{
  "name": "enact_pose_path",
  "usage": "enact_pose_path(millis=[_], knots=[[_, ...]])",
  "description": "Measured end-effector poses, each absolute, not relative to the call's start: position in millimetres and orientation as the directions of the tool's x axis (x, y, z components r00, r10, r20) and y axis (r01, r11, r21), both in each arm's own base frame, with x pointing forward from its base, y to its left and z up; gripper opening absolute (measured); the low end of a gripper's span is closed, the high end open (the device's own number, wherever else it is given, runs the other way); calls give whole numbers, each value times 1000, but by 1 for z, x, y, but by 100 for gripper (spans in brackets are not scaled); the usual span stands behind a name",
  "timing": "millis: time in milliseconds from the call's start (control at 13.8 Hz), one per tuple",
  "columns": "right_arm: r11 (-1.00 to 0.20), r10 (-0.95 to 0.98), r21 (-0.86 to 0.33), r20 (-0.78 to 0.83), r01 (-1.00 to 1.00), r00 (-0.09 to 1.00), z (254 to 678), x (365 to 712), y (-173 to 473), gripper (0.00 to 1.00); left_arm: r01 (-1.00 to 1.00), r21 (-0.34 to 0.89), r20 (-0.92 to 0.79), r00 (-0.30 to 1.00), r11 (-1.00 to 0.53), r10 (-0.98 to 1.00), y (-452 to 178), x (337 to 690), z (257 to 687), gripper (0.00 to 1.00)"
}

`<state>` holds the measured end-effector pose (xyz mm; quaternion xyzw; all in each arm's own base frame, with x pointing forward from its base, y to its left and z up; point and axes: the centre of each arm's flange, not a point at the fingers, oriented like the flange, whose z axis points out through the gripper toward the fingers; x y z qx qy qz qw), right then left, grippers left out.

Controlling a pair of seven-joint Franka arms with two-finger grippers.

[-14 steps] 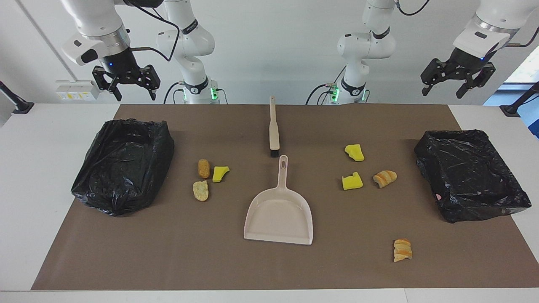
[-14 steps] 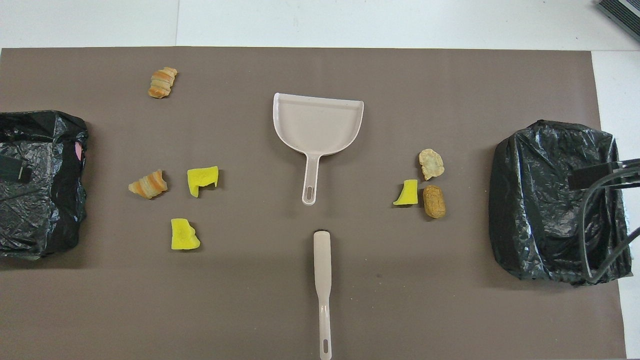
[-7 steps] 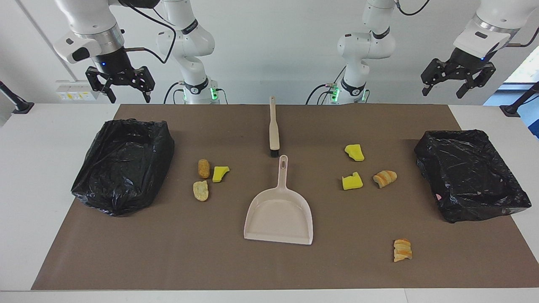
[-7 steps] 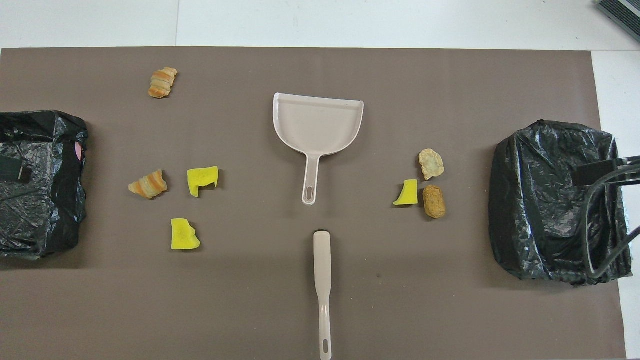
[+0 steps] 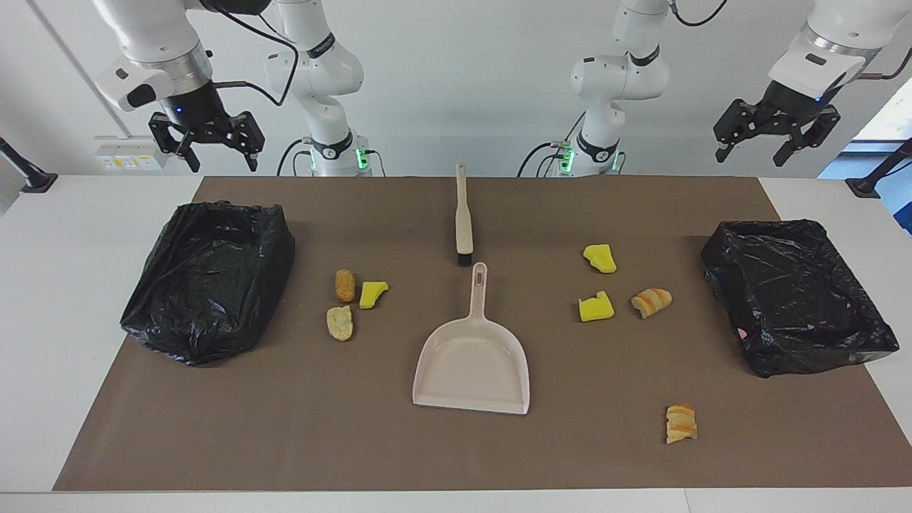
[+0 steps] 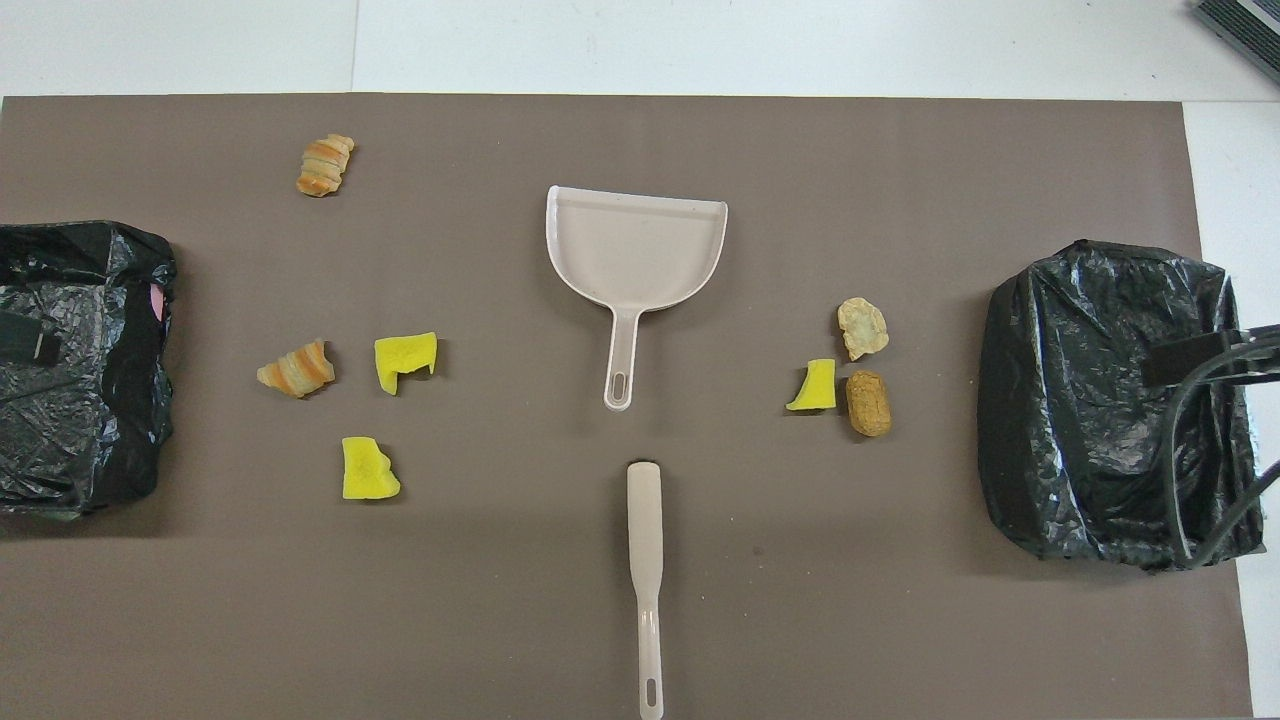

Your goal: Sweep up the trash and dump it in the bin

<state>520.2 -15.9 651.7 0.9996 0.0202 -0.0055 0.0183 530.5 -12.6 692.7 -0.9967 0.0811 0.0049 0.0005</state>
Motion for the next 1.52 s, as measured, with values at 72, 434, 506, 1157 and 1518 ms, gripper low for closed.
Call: enact_pose_path(millis=[72, 434, 506, 1157, 1518], knots=[[-999, 40, 36, -18, 40, 999, 651, 520, -16, 100, -162, 0, -10, 987, -987, -162, -13, 531, 693, 100], [-998, 41, 35, -26, 42, 999, 649, 519, -15, 100, -167, 0, -10, 986, -986, -167, -15, 530, 693, 100], [-998, 44, 35, -26, 45, 999, 649, 519, -14, 100, -175, 0, -10, 985, -985, -175, -20, 530, 693, 100], [-998, 50, 35, -26, 50, 998, 649, 519, -11, 100, -249, 4, -14, 968, -968, -249, -60, 525, 688, 100], [-998, 50, 35, -26, 50, 998, 649, 519, -11, 100, -343, -3, -14, 939, -939, -343, -121, 495, 661, 100]])
